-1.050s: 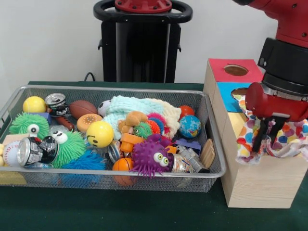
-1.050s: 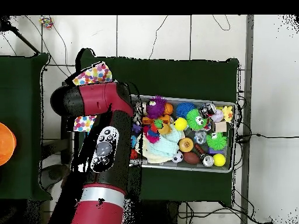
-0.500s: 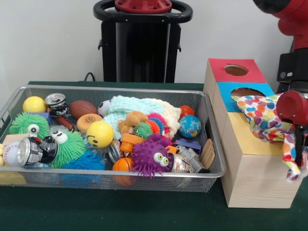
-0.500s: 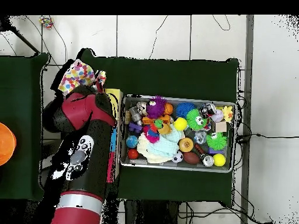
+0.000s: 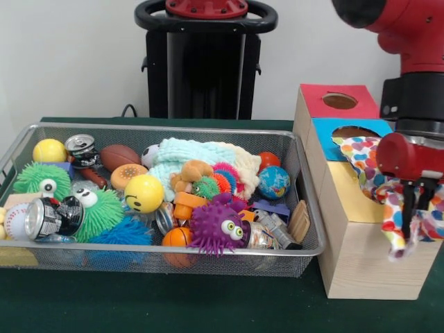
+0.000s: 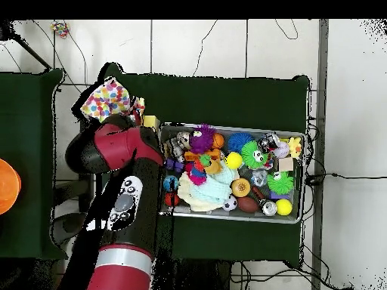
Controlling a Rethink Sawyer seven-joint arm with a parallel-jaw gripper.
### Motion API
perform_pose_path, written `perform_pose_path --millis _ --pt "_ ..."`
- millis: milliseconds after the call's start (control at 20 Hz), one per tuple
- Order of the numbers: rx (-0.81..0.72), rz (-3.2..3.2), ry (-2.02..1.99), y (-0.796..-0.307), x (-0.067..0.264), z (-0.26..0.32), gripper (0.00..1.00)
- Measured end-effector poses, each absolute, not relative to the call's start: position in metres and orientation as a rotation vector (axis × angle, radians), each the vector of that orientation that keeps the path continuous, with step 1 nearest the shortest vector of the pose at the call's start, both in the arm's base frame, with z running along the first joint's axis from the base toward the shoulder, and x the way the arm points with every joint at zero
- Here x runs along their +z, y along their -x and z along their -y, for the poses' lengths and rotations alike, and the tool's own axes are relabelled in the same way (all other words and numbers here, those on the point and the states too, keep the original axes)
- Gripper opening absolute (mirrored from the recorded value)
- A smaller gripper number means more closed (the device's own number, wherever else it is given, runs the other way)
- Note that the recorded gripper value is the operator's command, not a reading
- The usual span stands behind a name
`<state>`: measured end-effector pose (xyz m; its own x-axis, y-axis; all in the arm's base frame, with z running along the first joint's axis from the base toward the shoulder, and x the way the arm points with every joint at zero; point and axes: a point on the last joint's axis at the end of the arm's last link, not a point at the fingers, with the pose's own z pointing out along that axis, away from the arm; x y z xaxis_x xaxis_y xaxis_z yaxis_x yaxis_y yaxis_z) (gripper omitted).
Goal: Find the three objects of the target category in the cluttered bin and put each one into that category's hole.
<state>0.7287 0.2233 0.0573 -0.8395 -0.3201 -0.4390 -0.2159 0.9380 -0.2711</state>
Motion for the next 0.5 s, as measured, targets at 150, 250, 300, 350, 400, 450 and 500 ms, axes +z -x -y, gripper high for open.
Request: perform_pose_path --millis 150,250,300,350,400,450,500 --pt "-0.261 -2.621 0.334 -0.731 0.057 -0.208 0.0" --pt "-0.252 -2.629 0.313 -0.732 0.057 -0.2 0.0" --pt "-0.247 -2.635 0.302 -0.732 0.057 -0.195 0.0" --pt "-0.244 -2.639 0.294 -0.732 0.057 -0.19 0.0" --pt "-0.241 -2.643 0.289 -0.732 0.058 -0.183 0.0" --pt "-0.242 -2.644 0.293 -0.731 0.058 -0.18 0.0" --pt "-0.245 -2.642 0.303 -0.73 0.058 -0.178 0.0"
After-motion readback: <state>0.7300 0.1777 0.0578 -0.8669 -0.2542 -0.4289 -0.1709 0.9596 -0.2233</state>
